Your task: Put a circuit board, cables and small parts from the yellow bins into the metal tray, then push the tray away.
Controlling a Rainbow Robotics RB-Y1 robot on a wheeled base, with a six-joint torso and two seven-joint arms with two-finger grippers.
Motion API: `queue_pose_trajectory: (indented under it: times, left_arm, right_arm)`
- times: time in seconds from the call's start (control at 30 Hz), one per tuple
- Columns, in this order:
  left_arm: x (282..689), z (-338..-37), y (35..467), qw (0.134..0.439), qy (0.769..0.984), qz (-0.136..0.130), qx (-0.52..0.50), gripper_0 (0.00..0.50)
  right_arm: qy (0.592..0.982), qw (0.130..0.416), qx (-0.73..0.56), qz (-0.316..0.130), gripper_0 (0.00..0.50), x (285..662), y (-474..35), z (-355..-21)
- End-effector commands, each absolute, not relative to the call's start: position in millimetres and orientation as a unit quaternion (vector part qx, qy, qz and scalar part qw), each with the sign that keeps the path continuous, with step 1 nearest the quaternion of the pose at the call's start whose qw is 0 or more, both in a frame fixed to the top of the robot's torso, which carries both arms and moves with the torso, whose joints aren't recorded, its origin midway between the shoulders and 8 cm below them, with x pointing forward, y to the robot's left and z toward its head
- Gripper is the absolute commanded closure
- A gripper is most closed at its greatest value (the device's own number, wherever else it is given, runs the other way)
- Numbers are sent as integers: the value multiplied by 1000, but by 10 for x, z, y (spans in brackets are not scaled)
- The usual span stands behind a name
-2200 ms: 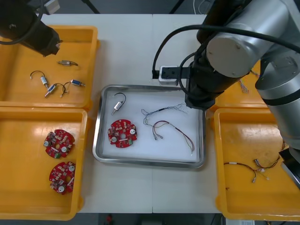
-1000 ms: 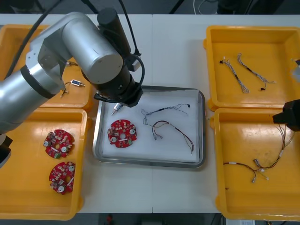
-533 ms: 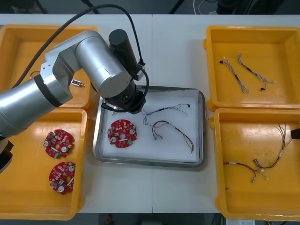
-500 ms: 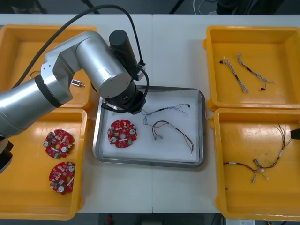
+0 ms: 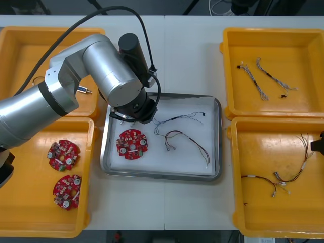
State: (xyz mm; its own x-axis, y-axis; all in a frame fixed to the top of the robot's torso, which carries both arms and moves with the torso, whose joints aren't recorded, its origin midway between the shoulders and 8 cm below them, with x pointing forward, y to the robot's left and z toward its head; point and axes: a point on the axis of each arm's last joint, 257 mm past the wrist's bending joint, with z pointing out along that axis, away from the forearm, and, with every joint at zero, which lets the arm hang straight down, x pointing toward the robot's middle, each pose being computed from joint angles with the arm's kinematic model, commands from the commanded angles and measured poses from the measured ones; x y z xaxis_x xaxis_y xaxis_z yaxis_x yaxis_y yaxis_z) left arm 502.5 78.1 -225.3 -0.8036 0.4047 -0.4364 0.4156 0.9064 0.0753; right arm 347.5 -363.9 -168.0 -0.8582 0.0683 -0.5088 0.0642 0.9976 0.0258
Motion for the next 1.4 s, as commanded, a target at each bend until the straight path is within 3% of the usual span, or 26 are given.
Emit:
queue_pose_trajectory:
  times: [0.03, 0.23, 0.6, 0.77, 1.0, 1.4]
  left_arm:
    - [5088, -1997, 515, 255, 944, -27, 208, 0]
    - [5071, -1834, 540, 258, 944, -31, 202, 0]
    - [4898, -1230, 953, 253, 949, -22, 188, 0]
    - [4731, -1015, 1387, 247, 950, -17, 191, 0]
    - [4507, -887, 2045, 237, 950, 13, 203, 0]
    - [4264, -760, 2872, 260, 948, -8, 182, 0]
  right_arm:
    - [965, 261, 29, 2, 0, 3426, -3567, -1718]
    - [967, 255, 21, -2, 0, 3422, -3533, -1755]
    - [965, 255, -57, -32, 0, 3408, -3291, -1687]
    - [955, 264, -127, -52, 0, 3468, -3053, -1562]
    - [945, 248, -201, -71, 0, 3476, -2831, -1572]
    - [898, 231, -368, -72, 0, 3468, -2022, -1576]
